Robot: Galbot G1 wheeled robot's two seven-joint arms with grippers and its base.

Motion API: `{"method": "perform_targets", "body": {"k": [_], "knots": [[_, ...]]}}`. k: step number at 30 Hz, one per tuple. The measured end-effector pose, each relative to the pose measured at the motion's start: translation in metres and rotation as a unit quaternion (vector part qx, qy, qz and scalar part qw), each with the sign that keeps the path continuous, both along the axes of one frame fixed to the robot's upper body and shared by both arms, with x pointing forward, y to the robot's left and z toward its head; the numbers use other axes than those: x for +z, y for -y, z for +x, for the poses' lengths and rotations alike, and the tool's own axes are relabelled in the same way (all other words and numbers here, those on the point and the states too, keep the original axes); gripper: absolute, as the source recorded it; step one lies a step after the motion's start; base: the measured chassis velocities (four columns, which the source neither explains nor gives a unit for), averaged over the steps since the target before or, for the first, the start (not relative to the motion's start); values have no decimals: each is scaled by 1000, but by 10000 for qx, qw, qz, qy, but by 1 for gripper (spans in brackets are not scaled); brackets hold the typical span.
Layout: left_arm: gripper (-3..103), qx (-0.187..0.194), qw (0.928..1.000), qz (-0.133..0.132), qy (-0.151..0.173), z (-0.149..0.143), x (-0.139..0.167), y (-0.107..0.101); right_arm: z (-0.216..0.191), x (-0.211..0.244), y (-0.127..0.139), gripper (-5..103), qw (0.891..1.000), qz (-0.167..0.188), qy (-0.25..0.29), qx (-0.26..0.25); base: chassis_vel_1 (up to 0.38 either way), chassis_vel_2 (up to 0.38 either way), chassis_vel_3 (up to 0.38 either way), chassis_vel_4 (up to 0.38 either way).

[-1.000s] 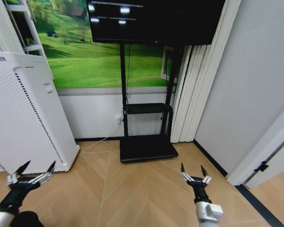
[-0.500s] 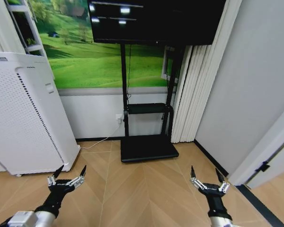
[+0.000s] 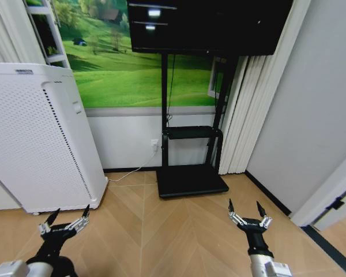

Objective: Pick up the trash bin and place the garbage on the floor into it.

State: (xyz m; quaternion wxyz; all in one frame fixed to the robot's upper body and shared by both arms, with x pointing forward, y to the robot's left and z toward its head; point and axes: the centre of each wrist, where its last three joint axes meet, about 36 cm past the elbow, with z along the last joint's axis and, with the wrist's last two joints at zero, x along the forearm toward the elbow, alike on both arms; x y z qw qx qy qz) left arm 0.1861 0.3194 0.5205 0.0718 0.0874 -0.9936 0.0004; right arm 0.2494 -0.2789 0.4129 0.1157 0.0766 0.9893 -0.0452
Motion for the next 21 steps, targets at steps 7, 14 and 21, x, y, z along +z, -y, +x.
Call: {"method": "perform_targets", "body": {"k": [7,14,21], "knots": [[100,179,9990,72,392,13,12,-9,8,19,8,100,9999,76,94,-105,262,251,-229,-256],[100,-178,9992,56,360,12,17,-19,3,9,8,100,9999,112,52,-115,22,3,2,-31],[100,-195,9989,-193,375,12,17,-18,2,7,4,100,9997,162,61,-143,-54,-39,37,42]]}}
